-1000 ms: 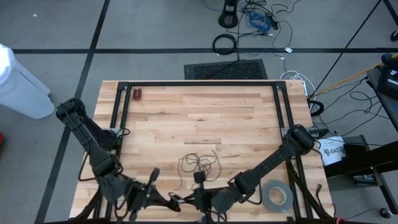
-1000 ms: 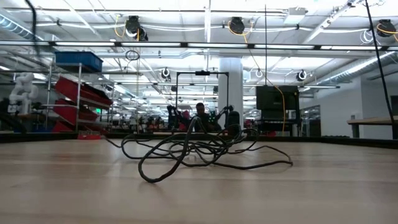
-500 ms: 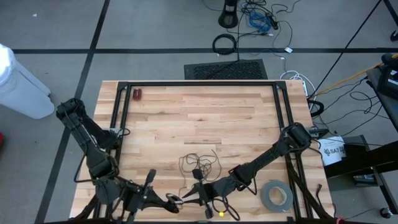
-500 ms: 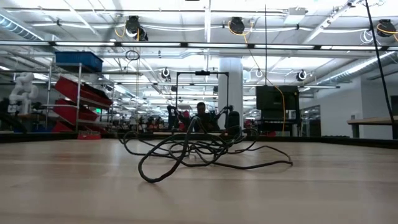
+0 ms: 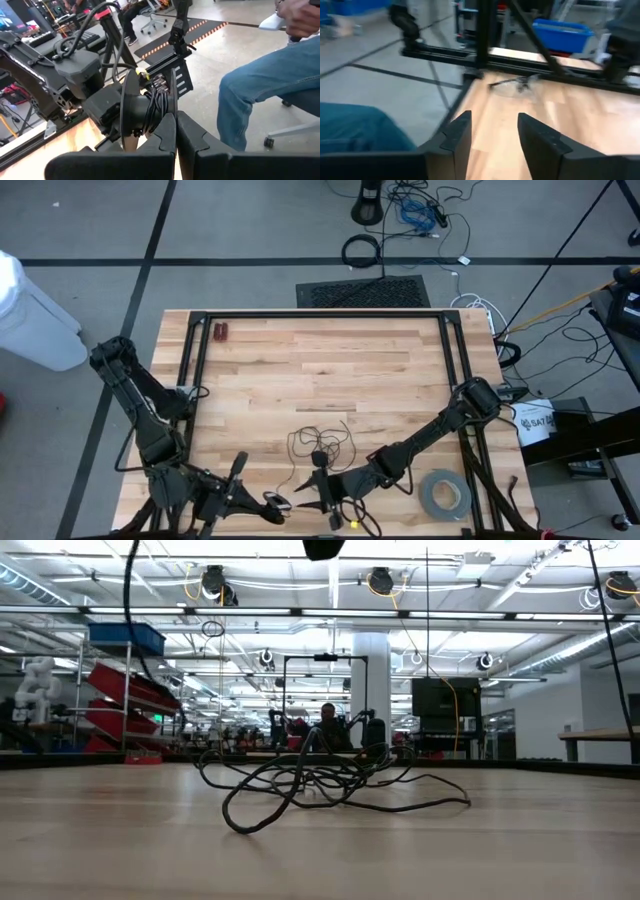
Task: Coil cords
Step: Coil the black wire on the spool
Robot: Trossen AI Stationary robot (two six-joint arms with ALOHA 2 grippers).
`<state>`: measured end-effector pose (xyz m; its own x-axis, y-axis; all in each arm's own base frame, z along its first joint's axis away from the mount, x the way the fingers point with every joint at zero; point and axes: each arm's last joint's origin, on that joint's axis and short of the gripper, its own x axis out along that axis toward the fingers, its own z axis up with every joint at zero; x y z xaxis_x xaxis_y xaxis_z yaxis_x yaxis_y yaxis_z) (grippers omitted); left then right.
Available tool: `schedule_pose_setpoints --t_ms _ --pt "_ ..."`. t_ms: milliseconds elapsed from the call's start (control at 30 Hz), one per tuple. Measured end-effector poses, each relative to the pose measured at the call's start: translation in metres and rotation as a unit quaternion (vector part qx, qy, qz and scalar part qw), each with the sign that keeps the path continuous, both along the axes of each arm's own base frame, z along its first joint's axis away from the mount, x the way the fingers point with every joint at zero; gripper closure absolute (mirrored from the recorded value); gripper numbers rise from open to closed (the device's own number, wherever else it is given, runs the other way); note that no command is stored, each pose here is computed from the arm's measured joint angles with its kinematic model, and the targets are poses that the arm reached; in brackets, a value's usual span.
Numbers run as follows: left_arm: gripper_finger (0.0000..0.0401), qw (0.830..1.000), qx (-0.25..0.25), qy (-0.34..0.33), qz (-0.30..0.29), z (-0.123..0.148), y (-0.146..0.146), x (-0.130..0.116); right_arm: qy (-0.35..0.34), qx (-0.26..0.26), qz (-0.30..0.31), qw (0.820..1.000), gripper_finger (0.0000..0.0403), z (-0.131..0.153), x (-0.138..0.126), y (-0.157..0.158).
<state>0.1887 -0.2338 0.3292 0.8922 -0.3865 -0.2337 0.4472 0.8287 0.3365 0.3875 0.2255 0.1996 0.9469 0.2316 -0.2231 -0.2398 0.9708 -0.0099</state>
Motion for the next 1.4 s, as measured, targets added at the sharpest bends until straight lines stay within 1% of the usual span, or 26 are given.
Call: schedule_pose_setpoints --t_ms 100,333,433,567,667,833,933,1033,1067,1200,1300,1400 --pt "0.0401 1.0 -0.001 -0.001 0.001 0.0 0.0 0.0 -0.004 -0.02 -0.023 1.0 0.0246 -0.001 0.002 -0.003" --pt "0.0401 1.0 -0.011 -0.008 -0.002 0.003 -0.001 -0.001 0.003 -0.037 -0.046 0.998 0.0245 -0.011 0.011 -0.015" --pt "0.0401 1.0 -0.012 -0.009 -0.005 0.003 -0.002 -0.002 0.006 -0.038 -0.053 0.998 0.0245 -0.016 0.015 -0.021" --pt "0.0401 1.0 -0.009 -0.01 -0.006 0.003 -0.003 -0.003 0.014 -0.039 -0.046 0.998 0.0246 -0.028 0.019 -0.023" --pt "0.0401 1.0 -0.008 -0.01 -0.007 0.003 -0.003 -0.003 0.0 -0.03 -0.048 0.998 0.0249 -0.029 0.022 -0.024" --pt "0.0401 1.0 -0.006 -0.009 -0.006 0.002 -0.003 -0.003 -0.005 -0.037 -0.044 0.998 0.0289 -0.028 0.022 -0.024" --pt "0.0401 1.0 -0.006 -0.009 -0.007 0.002 -0.003 -0.002 -0.009 -0.032 -0.031 0.999 0.033 -0.026 0.022 -0.023" --pt "0.0401 1.0 -0.006 -0.009 -0.007 0.002 -0.003 -0.002 -0.007 -0.032 -0.031 0.999 0.0384 -0.027 0.022 -0.023" --pt "0.0401 1.0 -0.006 -0.009 -0.007 0.002 -0.003 -0.002 -0.008 -0.032 -0.031 0.999 0.0393 -0.026 0.022 -0.023" --pt "0.0401 1.0 -0.011 -0.012 -0.007 0.003 -0.003 -0.002 -0.004 -0.028 -0.036 0.999 0.0399 -0.027 0.023 -0.026" --pt "0.0401 0.999 -0.019 -0.013 -0.023 0.004 -0.004 -0.001 -0.003 -0.025 -0.051 0.998 0.0401 -0.027 0.027 -0.034" --pt "0.0401 0.999 -0.016 -0.015 -0.039 0.004 -0.004 0.0 -0.006 -0.021 -0.064 0.998 0.0402 -0.024 0.031 -0.044"
